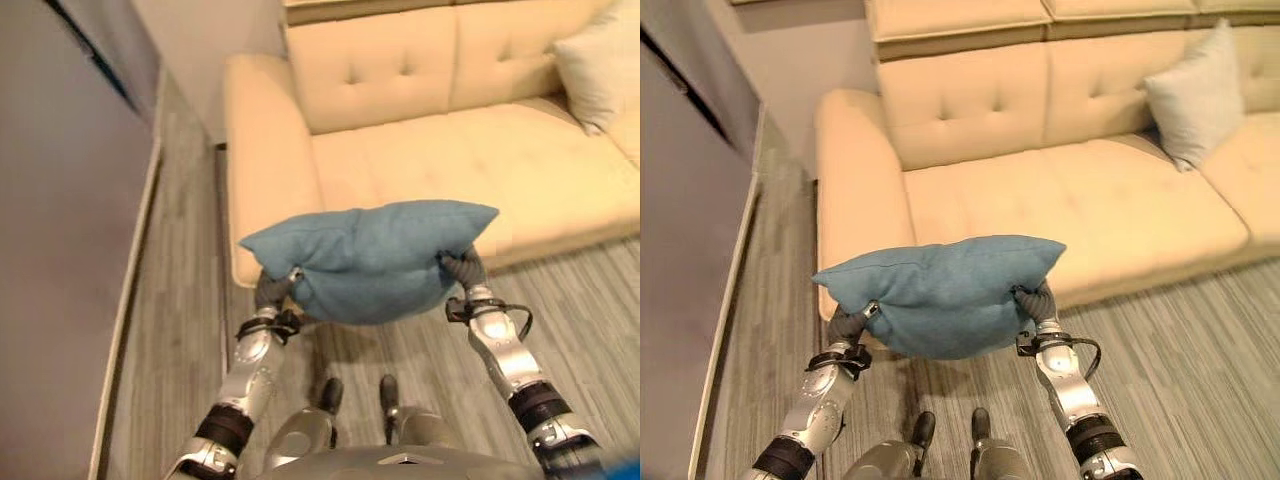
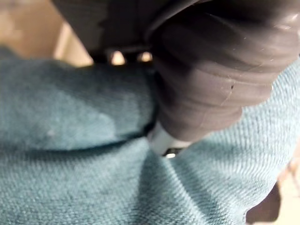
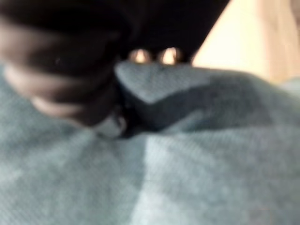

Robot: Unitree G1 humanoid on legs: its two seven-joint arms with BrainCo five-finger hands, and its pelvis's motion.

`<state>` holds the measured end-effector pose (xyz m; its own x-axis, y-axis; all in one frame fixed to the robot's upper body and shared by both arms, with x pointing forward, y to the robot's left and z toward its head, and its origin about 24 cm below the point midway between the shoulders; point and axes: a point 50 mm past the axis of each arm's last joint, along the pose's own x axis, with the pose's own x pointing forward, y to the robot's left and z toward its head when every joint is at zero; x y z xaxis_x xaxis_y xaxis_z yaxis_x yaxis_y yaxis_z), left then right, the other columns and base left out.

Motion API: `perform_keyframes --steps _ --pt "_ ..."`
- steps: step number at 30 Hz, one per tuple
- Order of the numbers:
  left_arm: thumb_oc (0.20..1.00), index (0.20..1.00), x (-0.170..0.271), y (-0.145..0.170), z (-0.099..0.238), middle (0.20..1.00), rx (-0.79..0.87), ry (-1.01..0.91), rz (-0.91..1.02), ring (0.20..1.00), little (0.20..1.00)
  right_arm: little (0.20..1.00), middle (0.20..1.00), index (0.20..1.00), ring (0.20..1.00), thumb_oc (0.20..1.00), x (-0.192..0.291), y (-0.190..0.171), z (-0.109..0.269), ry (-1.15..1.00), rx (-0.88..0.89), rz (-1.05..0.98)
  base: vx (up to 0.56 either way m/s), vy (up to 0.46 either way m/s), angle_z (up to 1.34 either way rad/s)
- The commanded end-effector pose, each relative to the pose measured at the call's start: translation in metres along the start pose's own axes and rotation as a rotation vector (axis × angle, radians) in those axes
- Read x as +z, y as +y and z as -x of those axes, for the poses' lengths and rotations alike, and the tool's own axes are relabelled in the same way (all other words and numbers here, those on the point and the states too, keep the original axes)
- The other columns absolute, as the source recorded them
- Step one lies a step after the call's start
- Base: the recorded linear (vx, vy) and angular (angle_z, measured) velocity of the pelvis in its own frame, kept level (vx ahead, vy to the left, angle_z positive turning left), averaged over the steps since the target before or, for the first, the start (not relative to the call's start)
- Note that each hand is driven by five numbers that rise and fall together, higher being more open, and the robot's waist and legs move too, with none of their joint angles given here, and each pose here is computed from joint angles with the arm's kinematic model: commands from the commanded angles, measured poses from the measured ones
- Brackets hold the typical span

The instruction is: Pick up all the scattered cushions and arrange them neatly on the sofa.

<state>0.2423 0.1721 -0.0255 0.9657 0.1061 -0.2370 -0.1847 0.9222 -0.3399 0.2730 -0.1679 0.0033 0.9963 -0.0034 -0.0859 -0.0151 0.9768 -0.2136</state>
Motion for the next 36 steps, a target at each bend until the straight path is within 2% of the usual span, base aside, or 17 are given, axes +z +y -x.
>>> perform_keyframes --steps 1,6,16,22,28,36 --pt "0.200 0.200 0.031 -0.021 -0.003 0.200 -0.138 -0.158 -0.017 0.200 0.200 0.200 0.200 0.200 0.200 0.200 0.047 0.005 -0.006 -0.237 0.027 -0.044 0.05 -0.047 -1.03" --pt "0.200 0.200 0.031 -0.015 -0.001 0.200 -0.128 -0.151 -0.026 0.200 0.200 0.200 0.200 0.200 0.200 0.200 0.049 0.007 -0.005 -0.240 0.052 -0.028 0.14 -0.114 -0.87" --pt "0.200 0.200 0.031 -0.040 -0.008 0.200 -0.187 -0.148 0.033 0.200 0.200 0.200 0.200 0.200 0.200 0.200 0.050 -0.013 -0.003 -0.247 -0.034 -0.033 0.12 -0.209 0.39" --pt "0.200 0.200 0.027 -0.035 -0.004 0.200 -0.192 -0.127 0.013 0.200 0.200 0.200 0.200 0.200 0.200 0.200 0.048 -0.012 -0.004 -0.241 -0.040 -0.051 0.19 -0.032 -0.05" --pt "0.200 0.200 0.029 -0.015 0.002 0.200 -0.148 -0.124 -0.018 0.200 0.200 0.200 0.200 0.200 0.200 0.200 0.050 0.001 -0.004 -0.244 -0.007 -0.087 0.26 0.089 -0.38" --pt "0.200 0.200 0.032 -0.012 0.004 0.200 -0.145 -0.140 -0.023 0.200 0.200 0.200 0.200 0.200 0.200 0.200 0.057 0.011 -0.006 -0.268 0.046 -0.090 0.14 0.095 0.08"
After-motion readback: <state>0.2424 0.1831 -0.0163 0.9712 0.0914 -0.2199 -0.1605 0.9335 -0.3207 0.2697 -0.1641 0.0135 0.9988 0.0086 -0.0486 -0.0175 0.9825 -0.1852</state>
